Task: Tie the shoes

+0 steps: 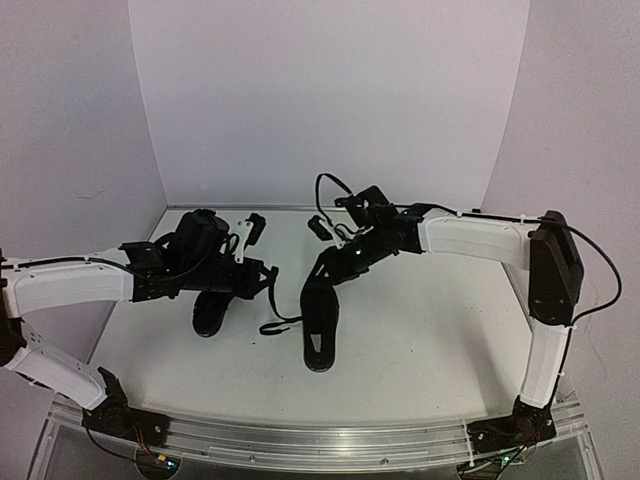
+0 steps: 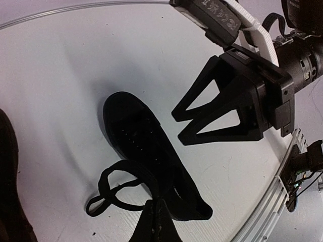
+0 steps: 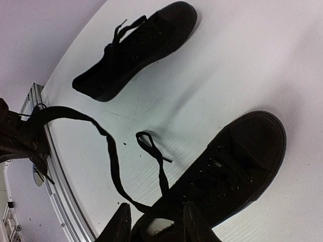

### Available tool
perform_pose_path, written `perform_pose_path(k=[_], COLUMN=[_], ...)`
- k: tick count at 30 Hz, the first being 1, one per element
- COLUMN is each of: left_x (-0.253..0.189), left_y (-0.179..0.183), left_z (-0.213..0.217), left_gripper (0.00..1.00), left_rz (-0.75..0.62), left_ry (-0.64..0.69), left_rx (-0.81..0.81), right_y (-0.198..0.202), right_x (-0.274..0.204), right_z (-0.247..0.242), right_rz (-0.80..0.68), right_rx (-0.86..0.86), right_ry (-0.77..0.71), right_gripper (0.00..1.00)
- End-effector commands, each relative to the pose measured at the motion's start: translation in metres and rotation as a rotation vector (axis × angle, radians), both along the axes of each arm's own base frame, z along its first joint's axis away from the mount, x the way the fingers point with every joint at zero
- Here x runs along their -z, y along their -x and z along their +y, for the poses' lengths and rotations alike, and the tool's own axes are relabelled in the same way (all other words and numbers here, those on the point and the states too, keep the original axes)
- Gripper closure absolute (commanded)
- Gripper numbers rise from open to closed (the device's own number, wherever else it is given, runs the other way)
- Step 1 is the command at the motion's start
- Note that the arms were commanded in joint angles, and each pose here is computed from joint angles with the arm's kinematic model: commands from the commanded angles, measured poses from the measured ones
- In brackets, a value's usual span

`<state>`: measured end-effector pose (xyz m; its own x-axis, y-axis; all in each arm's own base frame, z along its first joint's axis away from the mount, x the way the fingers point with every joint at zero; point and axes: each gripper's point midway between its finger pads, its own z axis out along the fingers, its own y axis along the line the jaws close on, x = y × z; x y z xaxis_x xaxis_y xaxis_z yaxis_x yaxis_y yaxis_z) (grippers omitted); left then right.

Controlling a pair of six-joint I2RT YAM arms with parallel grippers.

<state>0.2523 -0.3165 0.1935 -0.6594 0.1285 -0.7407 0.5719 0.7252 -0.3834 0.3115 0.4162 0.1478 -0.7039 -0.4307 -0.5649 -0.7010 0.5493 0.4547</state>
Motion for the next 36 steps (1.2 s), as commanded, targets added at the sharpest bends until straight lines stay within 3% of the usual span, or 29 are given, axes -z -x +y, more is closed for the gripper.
perform_pose_path(k=[1,18,36], left_x=[-0.021,0.040,0.039], left_y=[-0.002,0.026,0.023], left_z=[-0.027,-0.002,0.002], left_gripper=[1.00,1.00,1.00], left_rz=[-0.001,0.160,0.143], left_ry=[0.109,0.122,0.155], left_rx=[0.054,0.010,-0.026], right_y=[-0.003,0.011,0.022], right_x=[0.020,0.051,0.072], right_z=[-0.003,0.010,0.015], right_rz=[-0.044,-0.099,-0.194], right_rx=[-0.073,-0.173,-0.255], right_ry=[0.091,0.212,0.369], right_gripper=[0.69,0.74,0.75])
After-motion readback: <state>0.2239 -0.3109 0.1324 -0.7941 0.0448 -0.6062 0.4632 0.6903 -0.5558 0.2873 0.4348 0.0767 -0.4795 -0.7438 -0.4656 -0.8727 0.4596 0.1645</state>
